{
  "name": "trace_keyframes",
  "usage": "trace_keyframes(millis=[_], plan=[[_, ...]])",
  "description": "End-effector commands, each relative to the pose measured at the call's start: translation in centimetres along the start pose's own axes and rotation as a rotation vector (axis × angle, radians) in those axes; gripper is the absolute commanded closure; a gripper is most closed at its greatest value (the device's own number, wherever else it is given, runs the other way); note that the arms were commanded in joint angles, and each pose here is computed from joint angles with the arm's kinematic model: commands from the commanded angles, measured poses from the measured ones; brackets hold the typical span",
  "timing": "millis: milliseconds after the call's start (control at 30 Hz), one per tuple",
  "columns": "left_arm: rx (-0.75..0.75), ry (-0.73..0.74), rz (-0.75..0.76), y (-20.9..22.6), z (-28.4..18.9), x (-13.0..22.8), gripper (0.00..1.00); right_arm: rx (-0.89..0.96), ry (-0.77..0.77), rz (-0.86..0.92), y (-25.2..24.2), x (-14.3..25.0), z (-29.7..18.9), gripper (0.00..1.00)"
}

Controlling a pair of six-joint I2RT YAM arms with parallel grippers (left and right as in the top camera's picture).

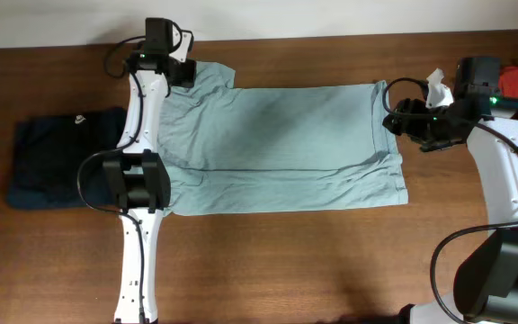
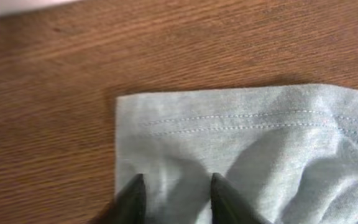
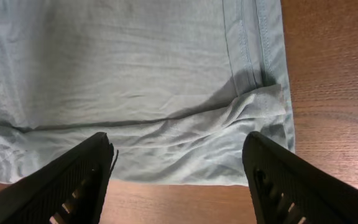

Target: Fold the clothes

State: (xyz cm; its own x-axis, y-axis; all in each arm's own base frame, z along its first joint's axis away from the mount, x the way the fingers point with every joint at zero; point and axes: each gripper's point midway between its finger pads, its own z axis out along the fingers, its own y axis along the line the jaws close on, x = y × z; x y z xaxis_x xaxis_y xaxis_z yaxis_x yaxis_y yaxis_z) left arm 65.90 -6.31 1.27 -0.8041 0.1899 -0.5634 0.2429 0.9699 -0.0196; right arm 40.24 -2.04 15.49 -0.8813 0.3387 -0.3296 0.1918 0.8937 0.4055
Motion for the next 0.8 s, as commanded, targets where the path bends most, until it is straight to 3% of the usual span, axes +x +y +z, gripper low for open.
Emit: trace_keyframes(millis=[0,133,367,500,767], plan=[[0.045,0.026,0.003,-0.4,1.0,1.2,1.0,0.006,-0.009,-0.012,0.2,-0.3,-0.1,0.32],[0.042,0.025,0.001,-0.4,-1.6,0.1,1.0,-0.001,-0.056,-0.029,0.3,-1.5,-0.2,0.31],[0.038,0.0,0.001,-0.8,-11.1,-3.1,1.0,-0.023,-0.2,-0.108,1.1,-5.1,-0.6,0.28],[0.066,0.107,0.007,-3.4,-17.9,-1.4,1.0,-0.028,-0.233,-0.12,0.5,-6.7,1.4,0.28],[0.098,0.267,0.006,-5.5,-21.3,2.2,1.0,-0.035,-0.212,-0.108,-2.4,-8.0,9.1,0.28]])
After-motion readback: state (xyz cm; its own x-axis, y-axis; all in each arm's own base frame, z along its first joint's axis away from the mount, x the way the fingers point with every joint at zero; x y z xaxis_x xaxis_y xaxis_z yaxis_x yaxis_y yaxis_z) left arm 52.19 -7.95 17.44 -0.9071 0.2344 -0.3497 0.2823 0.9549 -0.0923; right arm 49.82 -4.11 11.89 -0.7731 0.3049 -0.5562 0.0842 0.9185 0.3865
